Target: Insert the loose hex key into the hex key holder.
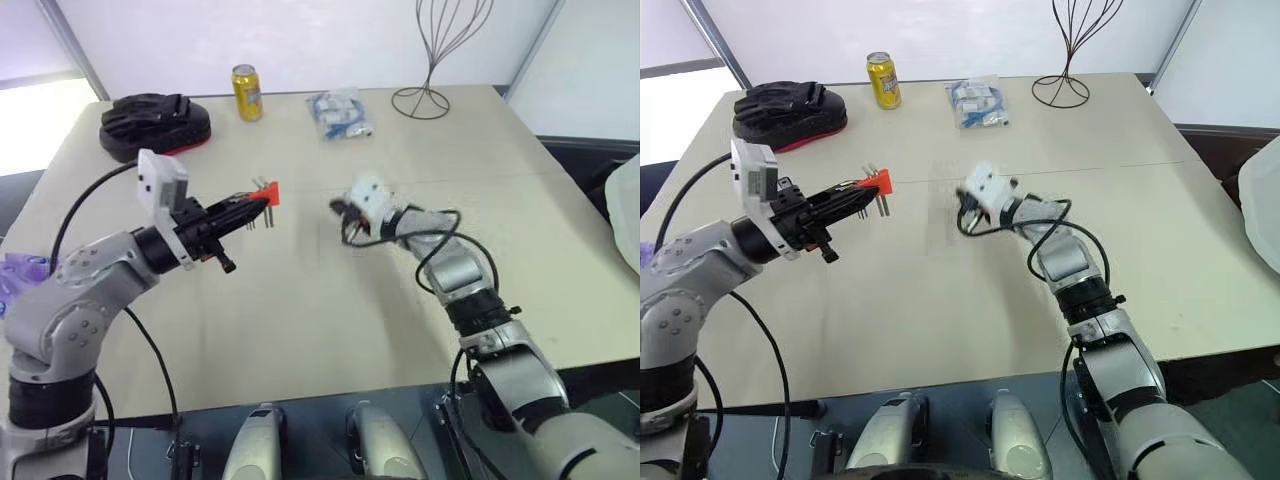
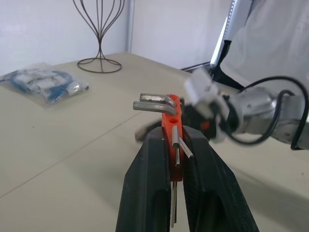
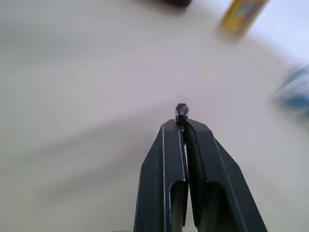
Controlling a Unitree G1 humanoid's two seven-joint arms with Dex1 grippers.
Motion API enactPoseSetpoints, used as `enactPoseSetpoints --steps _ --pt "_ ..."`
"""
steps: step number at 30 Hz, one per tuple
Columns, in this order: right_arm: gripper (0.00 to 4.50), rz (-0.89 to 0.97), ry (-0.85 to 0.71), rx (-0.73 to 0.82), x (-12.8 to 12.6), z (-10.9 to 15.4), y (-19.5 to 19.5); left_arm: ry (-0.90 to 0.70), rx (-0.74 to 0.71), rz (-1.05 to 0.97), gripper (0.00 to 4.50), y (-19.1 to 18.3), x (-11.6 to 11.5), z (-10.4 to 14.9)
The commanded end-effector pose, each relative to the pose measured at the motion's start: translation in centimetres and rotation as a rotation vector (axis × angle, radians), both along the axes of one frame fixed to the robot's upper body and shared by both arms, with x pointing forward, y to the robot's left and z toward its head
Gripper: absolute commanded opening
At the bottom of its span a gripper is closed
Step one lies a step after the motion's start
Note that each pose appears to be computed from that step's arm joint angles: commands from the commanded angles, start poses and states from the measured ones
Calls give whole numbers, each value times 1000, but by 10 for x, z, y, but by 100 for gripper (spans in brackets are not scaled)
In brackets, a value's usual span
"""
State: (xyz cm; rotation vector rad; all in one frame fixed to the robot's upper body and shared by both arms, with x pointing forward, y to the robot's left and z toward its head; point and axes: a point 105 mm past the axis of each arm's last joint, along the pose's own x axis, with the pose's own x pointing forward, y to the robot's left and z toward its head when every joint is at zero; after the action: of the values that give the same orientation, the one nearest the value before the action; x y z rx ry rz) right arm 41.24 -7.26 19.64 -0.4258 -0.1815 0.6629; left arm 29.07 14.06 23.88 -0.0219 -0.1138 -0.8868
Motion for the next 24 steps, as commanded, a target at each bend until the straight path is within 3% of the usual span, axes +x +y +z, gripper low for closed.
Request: enactPoseSetpoints --steps 1,4,6,10,24 --pt "4 -85 -233 280 -6 79 -16 -61 -11 3 0 -3 3 10" --pt "4 -70 -303 479 -21 119 -17 -85 -27 15 0 -5 10 13" --pt "4 -4 -289 567 -30 131 -7 -93 -31 22 0 -6 13 15" --pt "4 271 -228 774 -65 155 37 -111 -38 21 0 -11 19 18" --pt "4 376 -211 761 -81 144 75 -144 -88 -3 0 -22 20 34"
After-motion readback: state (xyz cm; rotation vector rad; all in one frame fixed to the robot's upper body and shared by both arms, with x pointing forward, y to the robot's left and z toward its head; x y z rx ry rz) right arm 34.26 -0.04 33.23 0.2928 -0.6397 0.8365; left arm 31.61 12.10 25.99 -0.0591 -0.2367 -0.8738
